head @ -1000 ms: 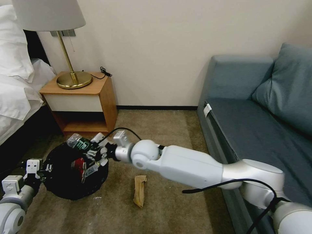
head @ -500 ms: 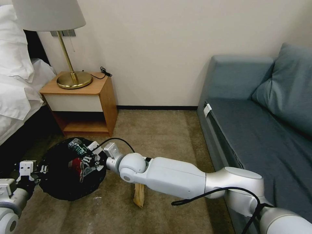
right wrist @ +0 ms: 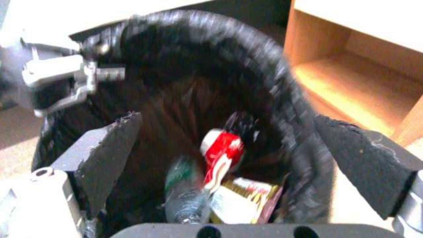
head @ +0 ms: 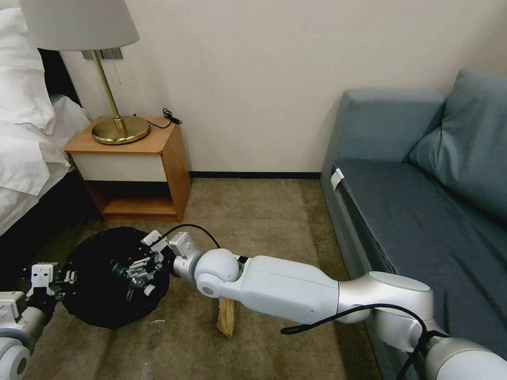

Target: Pick up the trash bin, then pick up the garbage on the floor and place it into the trash bin.

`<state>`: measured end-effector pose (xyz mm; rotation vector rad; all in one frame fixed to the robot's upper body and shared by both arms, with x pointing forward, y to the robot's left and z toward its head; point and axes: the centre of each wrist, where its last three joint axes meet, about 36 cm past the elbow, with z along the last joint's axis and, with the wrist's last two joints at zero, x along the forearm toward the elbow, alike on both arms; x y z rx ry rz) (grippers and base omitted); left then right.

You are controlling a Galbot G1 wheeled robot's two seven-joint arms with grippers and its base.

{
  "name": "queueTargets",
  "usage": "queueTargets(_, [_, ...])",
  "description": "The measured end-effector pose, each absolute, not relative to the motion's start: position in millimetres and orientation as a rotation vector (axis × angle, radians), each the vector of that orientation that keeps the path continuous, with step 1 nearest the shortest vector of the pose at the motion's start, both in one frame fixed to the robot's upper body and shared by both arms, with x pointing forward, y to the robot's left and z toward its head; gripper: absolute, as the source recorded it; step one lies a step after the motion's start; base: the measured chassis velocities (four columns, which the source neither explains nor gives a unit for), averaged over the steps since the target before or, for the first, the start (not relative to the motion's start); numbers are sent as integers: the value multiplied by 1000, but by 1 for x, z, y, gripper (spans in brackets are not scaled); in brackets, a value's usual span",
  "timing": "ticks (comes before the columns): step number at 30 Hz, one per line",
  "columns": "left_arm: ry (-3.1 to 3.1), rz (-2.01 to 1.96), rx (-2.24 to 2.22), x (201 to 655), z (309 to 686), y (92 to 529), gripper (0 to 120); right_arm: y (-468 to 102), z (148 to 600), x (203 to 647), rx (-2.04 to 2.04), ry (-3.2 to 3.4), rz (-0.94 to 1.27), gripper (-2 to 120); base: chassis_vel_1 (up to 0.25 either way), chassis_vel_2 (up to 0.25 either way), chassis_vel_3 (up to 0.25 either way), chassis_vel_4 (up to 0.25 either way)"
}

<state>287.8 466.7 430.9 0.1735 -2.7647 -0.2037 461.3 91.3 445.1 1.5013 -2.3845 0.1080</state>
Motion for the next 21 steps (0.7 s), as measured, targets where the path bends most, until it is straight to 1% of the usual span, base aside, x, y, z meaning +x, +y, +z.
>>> queueTargets(6, [-2742,-248,184,274,435,480,2,66,455,477,1430,-2403,133,100,0,0,0,0])
queueTargets(11, [-2729,-292,205,254,440,496,2,42,446,489,1297,-2411,172,100,0,0,0,0])
queueTargets(13, [-2731,-304,188,242,440,505,2,29,435,495,1201,-2407,182,100,0,0,0,0])
queueTargets(18, [-2754,-298,142,231,438,514,2,15,418,501,1103,-2384,175,100,0,0,0,0])
queueTargets(21, [-2774,-295,49,225,434,519,2,2,388,505,999,-2363,156,100,0,0,0,0])
